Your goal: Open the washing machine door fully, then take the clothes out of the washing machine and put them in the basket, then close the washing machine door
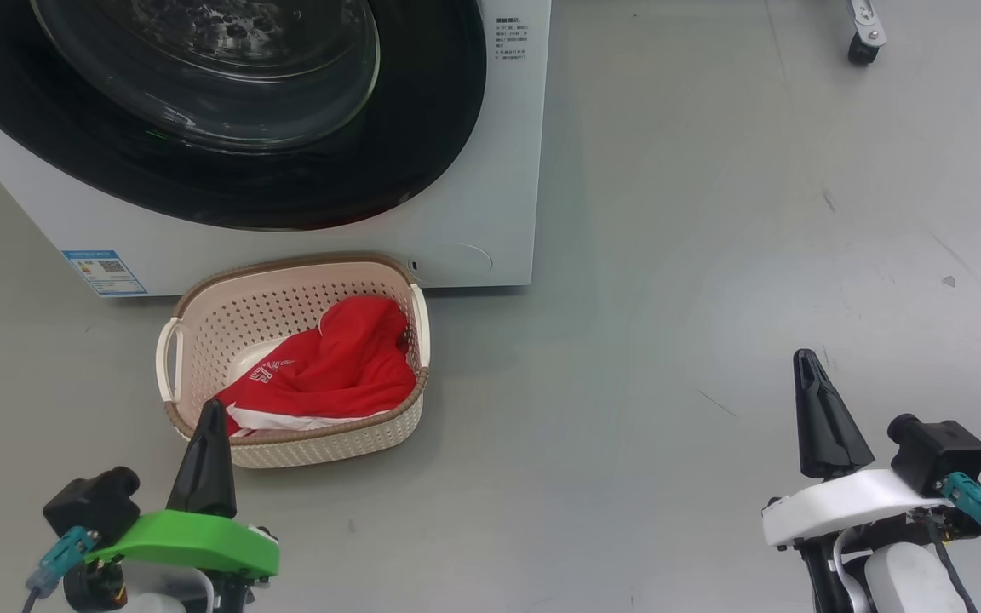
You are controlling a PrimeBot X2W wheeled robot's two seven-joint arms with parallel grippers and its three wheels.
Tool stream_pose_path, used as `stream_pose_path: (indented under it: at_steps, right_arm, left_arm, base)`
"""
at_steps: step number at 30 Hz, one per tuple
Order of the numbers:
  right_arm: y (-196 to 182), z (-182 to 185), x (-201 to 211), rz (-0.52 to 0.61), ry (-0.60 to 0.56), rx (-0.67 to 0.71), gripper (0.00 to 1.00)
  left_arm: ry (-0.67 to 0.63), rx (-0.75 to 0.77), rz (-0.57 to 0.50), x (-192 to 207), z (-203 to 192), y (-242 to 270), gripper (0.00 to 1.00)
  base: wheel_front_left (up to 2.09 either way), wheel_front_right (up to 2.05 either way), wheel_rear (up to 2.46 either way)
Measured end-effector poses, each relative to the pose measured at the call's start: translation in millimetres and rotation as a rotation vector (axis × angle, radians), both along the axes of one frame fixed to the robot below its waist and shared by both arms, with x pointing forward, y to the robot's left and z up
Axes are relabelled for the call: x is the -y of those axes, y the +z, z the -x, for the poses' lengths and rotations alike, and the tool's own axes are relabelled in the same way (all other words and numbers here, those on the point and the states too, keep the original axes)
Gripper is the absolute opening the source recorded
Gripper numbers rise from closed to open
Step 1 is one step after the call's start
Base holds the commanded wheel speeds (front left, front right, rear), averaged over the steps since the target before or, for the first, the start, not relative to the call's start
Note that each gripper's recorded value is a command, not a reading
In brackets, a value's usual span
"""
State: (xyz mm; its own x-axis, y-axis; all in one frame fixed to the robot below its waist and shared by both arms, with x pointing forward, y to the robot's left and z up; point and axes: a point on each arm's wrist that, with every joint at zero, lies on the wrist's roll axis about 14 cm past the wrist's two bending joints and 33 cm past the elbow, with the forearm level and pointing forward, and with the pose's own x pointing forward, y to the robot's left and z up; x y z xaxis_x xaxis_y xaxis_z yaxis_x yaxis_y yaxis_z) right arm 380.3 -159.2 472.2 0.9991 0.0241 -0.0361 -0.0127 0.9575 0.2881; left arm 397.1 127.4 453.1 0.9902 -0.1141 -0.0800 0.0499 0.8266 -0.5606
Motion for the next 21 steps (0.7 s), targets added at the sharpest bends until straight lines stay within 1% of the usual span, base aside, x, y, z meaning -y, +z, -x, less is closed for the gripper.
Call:
stream_pose_path:
  at_steps: [5,15,17,21]
  right_arm:
    - [-1,0,4,-0.103,-0.027,-0.019,0.0]
    - [-1,1,12,-0.239,-0.061,-0.038,0.0]
    - [-2,1,14,-0.285,-0.067,-0.046,0.0]
    - [-3,1,16,-0.341,-0.075,-0.057,0.0]
  left_arm:
    - [0.017,-0.019,0.051,-4,2,-1,0.0]
    - [0.05,-0.036,0.162,-10,2,3,0.0]
    - [0.058,-0.041,0.188,-13,3,3,0.0]
    - [0.069,-0.05,0.23,-17,3,4,0.0]
  base:
    - [0.0,0.0,0.0]
    - [0.0,0.0,0.0]
    - [0.0,0.0,0.0]
    - [0.0,0.0,0.0]
